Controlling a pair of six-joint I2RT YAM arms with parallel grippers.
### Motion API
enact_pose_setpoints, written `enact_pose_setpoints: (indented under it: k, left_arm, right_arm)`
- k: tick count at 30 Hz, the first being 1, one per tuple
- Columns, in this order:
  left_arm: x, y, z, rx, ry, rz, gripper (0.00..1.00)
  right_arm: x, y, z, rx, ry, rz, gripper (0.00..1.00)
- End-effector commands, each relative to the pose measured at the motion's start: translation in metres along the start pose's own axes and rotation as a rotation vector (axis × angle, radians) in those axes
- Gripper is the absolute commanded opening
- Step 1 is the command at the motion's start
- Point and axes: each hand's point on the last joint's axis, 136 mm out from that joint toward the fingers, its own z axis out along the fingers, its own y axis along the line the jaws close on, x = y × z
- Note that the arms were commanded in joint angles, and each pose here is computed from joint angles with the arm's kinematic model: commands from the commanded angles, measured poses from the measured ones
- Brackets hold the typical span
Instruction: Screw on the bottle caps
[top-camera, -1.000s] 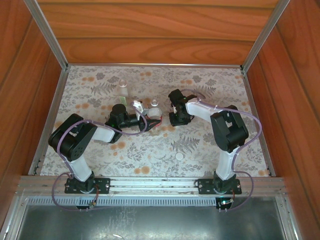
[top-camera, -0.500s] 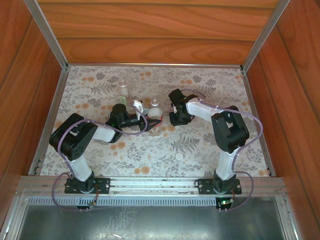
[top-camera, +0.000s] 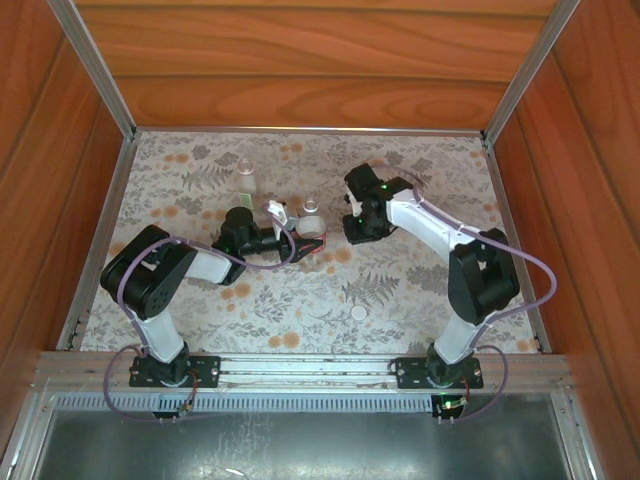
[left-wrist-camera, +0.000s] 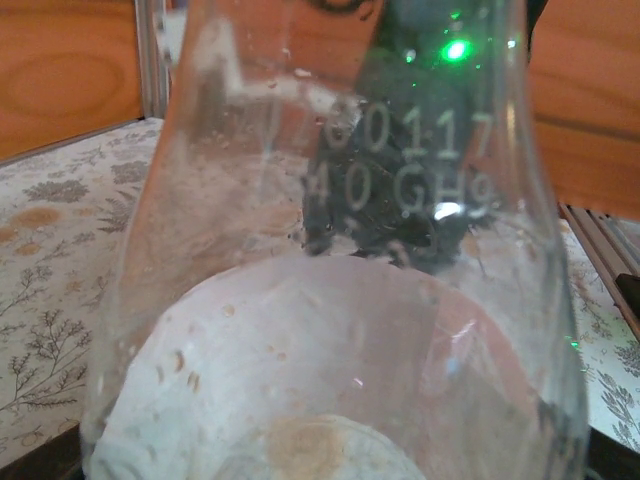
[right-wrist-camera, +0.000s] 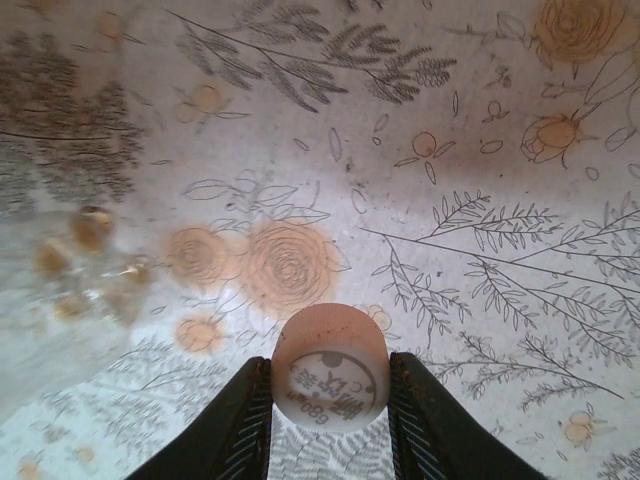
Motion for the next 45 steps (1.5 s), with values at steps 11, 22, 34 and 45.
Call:
enact_pose_setpoints:
  k: [11, 22, 34, 45]
  left_arm:
    - [0.019, -0.001, 0.003, 0.031, 0.049, -0.012, 0.69]
    - [0.021, -0.001, 0.006, 0.051, 0.052, -0.004, 0.69]
    - [0.022, -0.002, 0.006, 0.056, 0.054, 0.010, 0.69]
    - [0.025, -0.002, 0.006, 0.056, 0.058, 0.017, 0.68]
  right_arm:
    - [-0.018, 0.051, -0.112, -0.214, -0.109, -0.100, 0.32]
    - [-0.035, 0.084, -0.163, -0.308, -0.183, -0.171, 0.32]
    - [-0.049, 0.115, -0.162, -0.264, -0.138, -0.307, 0.33]
    - [-0.045, 0.118, -0.160, -0.200, -0.092, -0.351, 0.33]
